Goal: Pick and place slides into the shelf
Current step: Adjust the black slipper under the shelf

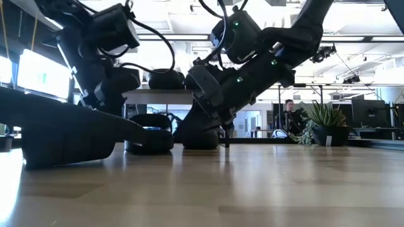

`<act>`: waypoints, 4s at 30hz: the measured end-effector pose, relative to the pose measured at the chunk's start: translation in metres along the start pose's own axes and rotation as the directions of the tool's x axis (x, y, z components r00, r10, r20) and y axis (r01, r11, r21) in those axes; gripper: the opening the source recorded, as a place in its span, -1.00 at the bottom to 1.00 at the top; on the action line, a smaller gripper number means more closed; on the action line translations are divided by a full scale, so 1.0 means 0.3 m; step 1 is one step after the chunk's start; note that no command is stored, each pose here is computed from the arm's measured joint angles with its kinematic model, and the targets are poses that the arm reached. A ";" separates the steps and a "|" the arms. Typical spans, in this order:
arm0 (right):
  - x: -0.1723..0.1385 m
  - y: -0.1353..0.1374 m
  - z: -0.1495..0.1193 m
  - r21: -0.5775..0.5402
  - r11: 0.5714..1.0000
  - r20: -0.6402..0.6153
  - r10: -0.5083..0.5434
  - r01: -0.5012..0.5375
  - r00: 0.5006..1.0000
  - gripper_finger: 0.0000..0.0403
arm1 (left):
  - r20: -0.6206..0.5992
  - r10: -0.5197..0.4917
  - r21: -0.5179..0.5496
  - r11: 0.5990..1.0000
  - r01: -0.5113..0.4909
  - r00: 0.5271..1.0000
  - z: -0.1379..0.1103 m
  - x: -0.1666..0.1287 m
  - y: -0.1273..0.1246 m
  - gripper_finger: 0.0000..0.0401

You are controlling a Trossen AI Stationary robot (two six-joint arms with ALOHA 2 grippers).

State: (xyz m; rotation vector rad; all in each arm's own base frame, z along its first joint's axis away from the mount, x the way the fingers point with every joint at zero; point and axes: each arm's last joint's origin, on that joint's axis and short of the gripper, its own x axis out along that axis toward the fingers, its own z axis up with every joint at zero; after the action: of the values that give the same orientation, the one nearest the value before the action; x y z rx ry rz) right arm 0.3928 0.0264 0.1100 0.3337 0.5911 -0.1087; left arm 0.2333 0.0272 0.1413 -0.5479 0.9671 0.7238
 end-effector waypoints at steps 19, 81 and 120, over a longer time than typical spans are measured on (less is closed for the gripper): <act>0.002 -0.043 0.018 -0.028 0.999 0.003 -0.018 0.018 1.000 -1.00 | 0.043 0.021 -0.012 1.000 -0.020 0.999 0.049 0.046 0.033 -0.99; 0.000 -0.147 0.060 0.095 0.985 0.062 -0.149 0.143 0.987 -1.00 | 0.147 0.114 -0.001 0.993 -0.115 0.982 -0.014 -0.003 -0.027 -1.00; 0.002 -0.110 0.046 0.024 0.993 0.049 -0.115 0.114 0.992 -1.00 | 0.216 0.182 -0.038 0.983 -0.178 0.959 0.116 0.136 0.071 -1.00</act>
State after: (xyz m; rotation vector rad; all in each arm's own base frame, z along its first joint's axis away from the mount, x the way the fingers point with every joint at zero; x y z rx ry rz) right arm 0.3941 -0.0093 0.1113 0.3161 0.5595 -0.2332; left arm 0.2510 0.0776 0.1198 -0.3889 0.8108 0.9367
